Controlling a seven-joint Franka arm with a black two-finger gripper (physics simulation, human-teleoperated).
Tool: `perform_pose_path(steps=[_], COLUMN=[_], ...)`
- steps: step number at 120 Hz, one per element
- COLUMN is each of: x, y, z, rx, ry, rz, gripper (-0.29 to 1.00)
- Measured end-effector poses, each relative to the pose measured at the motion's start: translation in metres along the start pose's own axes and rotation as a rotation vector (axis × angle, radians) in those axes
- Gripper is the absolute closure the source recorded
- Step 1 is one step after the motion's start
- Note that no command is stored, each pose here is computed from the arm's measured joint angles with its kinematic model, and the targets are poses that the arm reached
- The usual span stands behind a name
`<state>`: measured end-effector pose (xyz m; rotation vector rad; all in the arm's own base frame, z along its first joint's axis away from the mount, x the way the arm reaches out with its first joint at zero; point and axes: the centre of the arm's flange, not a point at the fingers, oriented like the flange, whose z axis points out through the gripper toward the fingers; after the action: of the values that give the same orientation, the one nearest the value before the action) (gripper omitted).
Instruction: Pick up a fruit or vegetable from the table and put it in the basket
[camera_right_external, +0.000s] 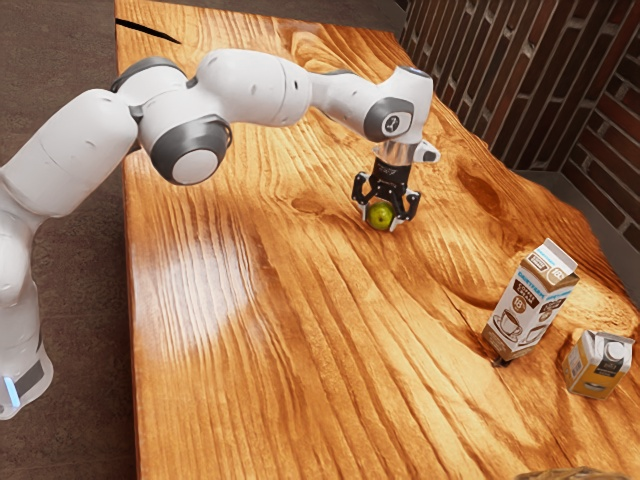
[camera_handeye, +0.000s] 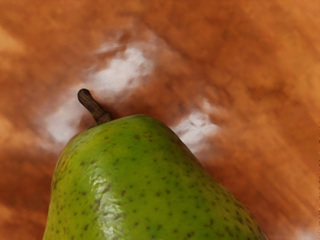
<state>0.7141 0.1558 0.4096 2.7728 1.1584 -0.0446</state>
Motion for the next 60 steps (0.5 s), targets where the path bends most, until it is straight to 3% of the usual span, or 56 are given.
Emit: perform_pose_path(steps=[60], x=[0.0005], y=[-0.0041], z=[-0.0099], rx=[-0.001], ry=[0.007], rz=[0.014], gripper=[0.38])
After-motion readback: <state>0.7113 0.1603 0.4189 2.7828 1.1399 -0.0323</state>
